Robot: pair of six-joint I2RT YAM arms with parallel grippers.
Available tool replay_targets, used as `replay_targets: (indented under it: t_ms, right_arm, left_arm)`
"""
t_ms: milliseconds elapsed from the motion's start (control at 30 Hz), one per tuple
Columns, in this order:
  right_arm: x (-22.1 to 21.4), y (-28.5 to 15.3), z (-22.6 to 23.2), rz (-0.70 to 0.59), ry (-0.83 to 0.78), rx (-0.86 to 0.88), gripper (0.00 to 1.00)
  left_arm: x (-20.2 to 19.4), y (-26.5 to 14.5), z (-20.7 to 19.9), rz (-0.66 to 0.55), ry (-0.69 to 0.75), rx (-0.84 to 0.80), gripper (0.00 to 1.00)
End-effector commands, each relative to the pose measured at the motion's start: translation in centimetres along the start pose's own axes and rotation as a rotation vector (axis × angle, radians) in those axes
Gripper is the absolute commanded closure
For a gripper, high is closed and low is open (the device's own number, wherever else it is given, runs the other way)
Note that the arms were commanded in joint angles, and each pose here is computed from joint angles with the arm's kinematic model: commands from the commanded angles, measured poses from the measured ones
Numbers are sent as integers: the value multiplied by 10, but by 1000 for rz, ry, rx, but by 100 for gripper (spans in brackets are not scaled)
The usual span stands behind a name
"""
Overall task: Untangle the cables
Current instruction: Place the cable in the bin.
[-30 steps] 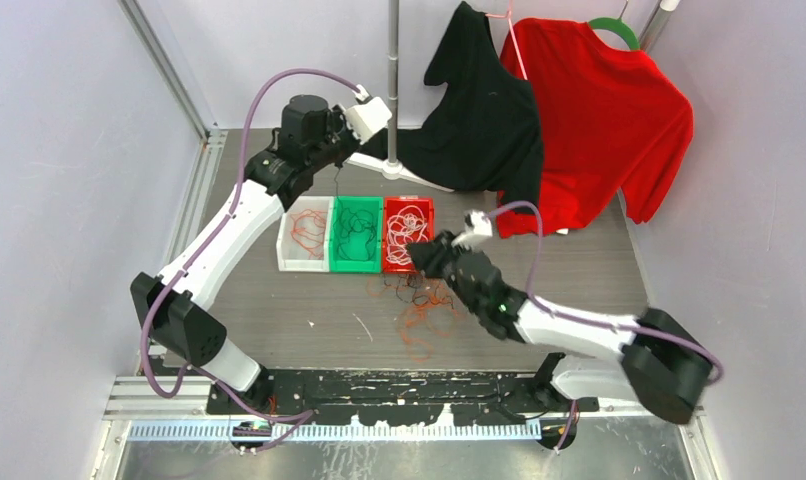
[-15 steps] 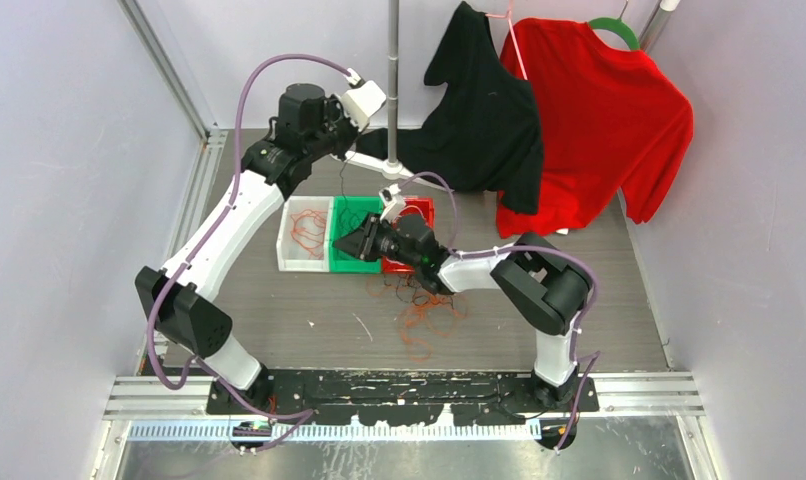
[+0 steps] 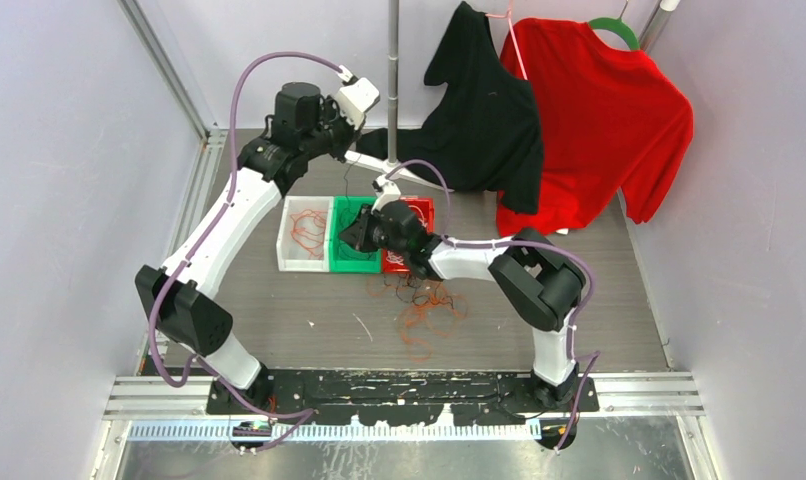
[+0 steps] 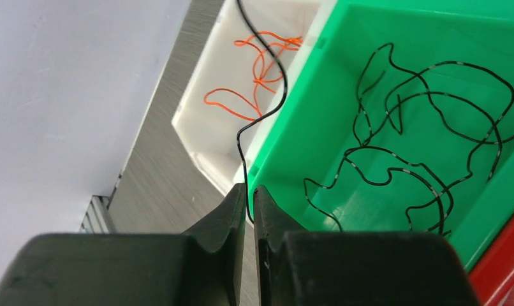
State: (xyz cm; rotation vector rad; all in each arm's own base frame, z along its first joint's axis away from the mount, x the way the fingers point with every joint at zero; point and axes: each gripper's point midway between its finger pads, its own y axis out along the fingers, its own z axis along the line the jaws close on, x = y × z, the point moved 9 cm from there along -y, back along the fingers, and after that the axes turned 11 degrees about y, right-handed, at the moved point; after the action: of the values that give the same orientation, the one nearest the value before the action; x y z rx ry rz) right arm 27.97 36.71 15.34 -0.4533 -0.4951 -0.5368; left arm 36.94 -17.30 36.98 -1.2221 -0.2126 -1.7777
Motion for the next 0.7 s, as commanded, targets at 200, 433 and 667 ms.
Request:
replay_targets:
  t_ms: [200,433,667]
  right_arm:
    - [-4,13,-6,-38,-35,-64,87]
    - [5,-16,-5,-141,-75,-108,88]
    - [16,-64,5,-216,-110,-113,87]
  left_arm:
    - [14,-1,9,-88,-69,-75,100]
    - [-9,18,1,-63,-187,-172,100]
    - [-34,24,-20,-7,-318,-196,100]
